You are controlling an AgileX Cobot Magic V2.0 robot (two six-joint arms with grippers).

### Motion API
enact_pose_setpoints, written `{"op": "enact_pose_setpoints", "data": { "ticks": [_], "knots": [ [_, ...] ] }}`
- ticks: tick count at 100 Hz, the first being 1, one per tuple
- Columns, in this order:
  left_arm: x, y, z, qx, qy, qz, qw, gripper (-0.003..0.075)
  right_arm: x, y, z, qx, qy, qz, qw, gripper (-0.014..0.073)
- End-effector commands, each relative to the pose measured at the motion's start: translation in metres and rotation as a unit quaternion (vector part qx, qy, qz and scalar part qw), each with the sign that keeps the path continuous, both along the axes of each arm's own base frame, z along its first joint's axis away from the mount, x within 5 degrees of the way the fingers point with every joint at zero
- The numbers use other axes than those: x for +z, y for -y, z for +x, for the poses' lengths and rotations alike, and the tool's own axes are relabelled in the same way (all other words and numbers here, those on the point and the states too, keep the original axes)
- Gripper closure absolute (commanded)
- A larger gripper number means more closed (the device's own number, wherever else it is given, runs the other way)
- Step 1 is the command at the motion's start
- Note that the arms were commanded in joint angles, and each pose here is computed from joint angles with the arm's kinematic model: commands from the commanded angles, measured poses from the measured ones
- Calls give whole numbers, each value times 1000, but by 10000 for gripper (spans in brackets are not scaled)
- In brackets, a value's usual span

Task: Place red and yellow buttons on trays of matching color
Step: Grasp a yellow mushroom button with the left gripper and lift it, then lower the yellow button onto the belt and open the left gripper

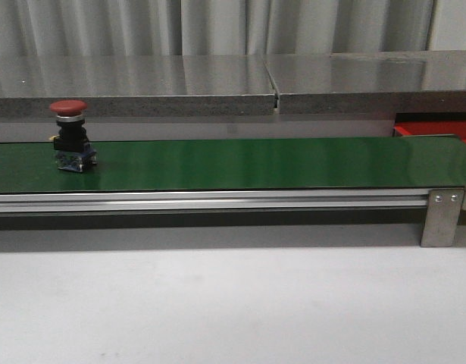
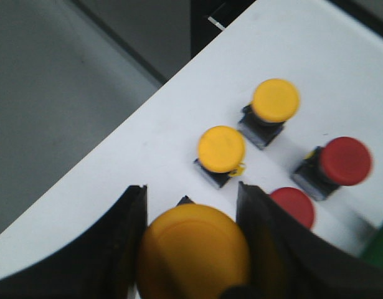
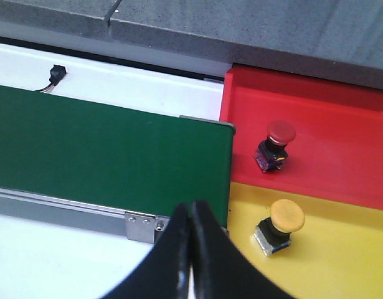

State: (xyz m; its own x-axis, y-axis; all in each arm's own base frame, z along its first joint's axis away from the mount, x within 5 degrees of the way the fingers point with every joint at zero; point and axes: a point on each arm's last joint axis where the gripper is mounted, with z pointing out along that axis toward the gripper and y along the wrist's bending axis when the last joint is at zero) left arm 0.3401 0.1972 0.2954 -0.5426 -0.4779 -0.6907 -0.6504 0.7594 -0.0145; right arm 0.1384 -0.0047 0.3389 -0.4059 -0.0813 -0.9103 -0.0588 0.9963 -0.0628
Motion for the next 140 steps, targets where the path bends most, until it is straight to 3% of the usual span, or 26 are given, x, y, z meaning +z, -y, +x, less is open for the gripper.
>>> {"op": "enact_pose_setpoints", "data": {
  "ticks": [1, 17, 51, 111, 123, 140],
  "knots": [
    [47, 28, 0, -40, 68, 35, 996, 739, 15, 1, 1, -7, 47, -3, 999, 663],
    [51, 70, 7, -98, 53, 32, 993, 739, 15, 1, 1, -7, 47, -3, 999, 663],
    [12, 126, 18, -181, 40, 12, 983, 739, 15, 1, 1, -7, 47, -3, 999, 663],
    [-33, 132, 30, -195, 1, -8, 981, 727, 15, 1, 1, -7, 47, -3, 999, 663],
    [-28, 132, 31, -201, 4, 0, 980, 587, 15, 1, 1, -7, 47, -3, 999, 663],
    [-11, 136, 32, -215, 28, 14, 976, 129, 15, 1, 1, -7, 47, -3, 999, 663]
  ]
}}
